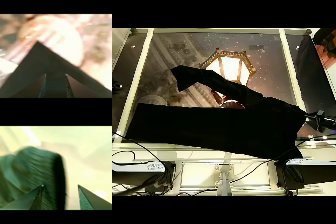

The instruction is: Fold the clothes and pants, and hang the long-sleeved shirts on hangers.

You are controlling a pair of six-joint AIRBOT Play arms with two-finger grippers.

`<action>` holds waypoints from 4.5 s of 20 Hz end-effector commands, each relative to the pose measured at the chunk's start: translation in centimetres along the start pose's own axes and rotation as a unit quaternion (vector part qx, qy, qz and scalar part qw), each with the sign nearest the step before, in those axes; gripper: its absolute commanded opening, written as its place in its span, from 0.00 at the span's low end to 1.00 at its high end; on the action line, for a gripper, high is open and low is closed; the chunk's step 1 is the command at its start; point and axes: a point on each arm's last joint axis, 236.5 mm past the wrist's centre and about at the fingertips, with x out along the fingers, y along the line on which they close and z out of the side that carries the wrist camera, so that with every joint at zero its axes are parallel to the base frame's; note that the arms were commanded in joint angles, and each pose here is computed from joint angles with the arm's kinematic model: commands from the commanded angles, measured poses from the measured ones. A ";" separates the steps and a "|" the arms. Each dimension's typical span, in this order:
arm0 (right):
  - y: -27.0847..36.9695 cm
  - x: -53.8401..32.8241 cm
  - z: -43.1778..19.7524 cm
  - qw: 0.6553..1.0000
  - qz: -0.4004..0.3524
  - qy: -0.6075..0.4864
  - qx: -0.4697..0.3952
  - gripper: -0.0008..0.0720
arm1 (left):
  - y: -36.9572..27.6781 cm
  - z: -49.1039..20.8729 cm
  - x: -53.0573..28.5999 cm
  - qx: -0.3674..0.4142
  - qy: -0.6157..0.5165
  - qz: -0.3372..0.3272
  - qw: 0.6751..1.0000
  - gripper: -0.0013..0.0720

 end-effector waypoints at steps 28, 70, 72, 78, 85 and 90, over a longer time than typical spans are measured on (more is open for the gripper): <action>5.0 4.3 3.8 0.991 0.080 -0.062 -0.084 0.04 | -23.0 -6.5 24.9 0.034 0.111 -0.134 0.984 0.64; 12.3 -0.1 11.0 0.961 -0.061 -0.152 -0.223 0.04 | 3.5 -5.3 13.3 0.051 0.129 0.206 0.969 0.03; 11.8 -0.1 11.0 0.962 -0.072 -0.150 -0.218 0.04 | 3.4 -4.6 13.5 0.043 0.113 0.204 0.971 0.03; 11.6 1.3 12.2 0.951 -0.103 -0.176 -0.232 0.04 | 1.6 -2.3 14.6 0.035 0.060 0.168 0.983 0.03; 17.7 6.5 16.3 0.903 -0.137 -0.300 -0.274 0.04 | -0.1 0.3 15.2 0.013 -0.003 0.143 0.990 0.03; 21.1 7.6 17.3 0.869 -0.145 -0.364 -0.303 0.04 | -2.6 3.3 15.2 0.038 -0.070 0.123 0.989 0.03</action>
